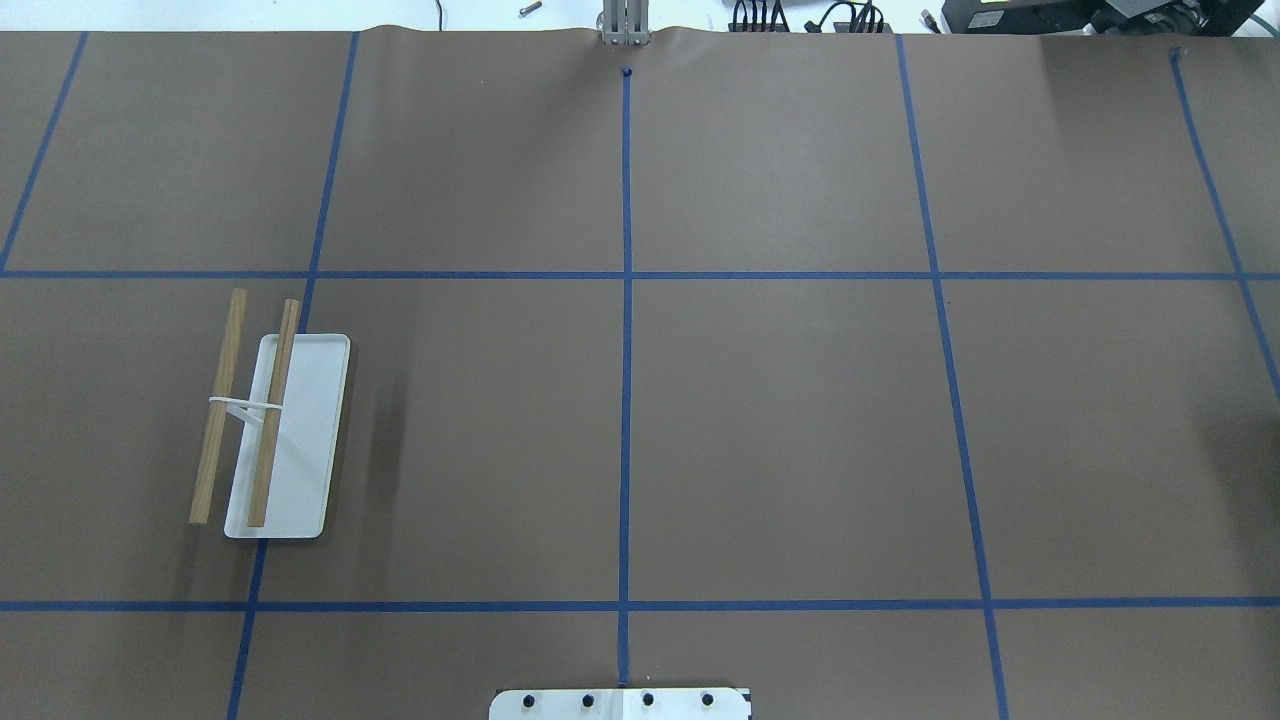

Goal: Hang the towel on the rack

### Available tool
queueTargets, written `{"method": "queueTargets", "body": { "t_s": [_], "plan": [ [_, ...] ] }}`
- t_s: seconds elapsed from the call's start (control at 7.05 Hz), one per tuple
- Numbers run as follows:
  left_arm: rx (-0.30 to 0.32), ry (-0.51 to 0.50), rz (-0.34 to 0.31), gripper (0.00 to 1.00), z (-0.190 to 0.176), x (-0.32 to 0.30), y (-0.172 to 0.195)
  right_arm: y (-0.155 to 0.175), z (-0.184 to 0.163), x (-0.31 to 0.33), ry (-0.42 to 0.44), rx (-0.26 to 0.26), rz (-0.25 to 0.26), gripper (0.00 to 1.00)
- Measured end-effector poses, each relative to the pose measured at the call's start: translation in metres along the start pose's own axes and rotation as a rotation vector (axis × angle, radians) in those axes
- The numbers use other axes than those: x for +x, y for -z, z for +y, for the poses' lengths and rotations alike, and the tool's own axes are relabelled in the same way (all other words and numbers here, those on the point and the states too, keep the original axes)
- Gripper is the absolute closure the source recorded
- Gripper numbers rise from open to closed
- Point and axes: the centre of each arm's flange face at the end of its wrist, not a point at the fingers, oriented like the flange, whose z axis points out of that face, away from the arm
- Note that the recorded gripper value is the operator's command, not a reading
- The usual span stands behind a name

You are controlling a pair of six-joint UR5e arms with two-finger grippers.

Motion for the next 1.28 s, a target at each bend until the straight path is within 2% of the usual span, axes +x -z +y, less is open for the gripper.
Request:
{"method": "queueTargets", "body": {
  "t_s": [0.28,0.43,0.57,0.71,0.99,1.28],
  "plan": [
    [0.027,-0.008,-0.002,0.01,-0.015,0.008,0.010,0.037,-0.059,-0.021,0.063,0.107,-0.007,1.00],
    [0.056,0.017,0.011,0.01,-0.033,0.017,0.020,0.053,-0.083,-0.031,0.052,0.150,-0.012,1.00],
    [0.088,0.073,0.063,0.01,-0.054,0.032,0.033,0.073,-0.109,-0.045,0.007,0.199,-0.026,1.00],
    [0.106,0.156,0.154,0.01,-0.073,0.052,0.043,0.093,-0.138,-0.066,-0.019,0.248,-0.060,1.00],
    [0.102,0.330,0.301,0.00,-0.096,0.103,0.036,0.125,-0.192,-0.115,0.053,0.324,-0.128,1.00],
    [0.088,0.499,0.377,0.01,-0.130,0.177,0.015,0.142,-0.235,-0.176,0.165,0.375,-0.164,1.00]
  ]
}}
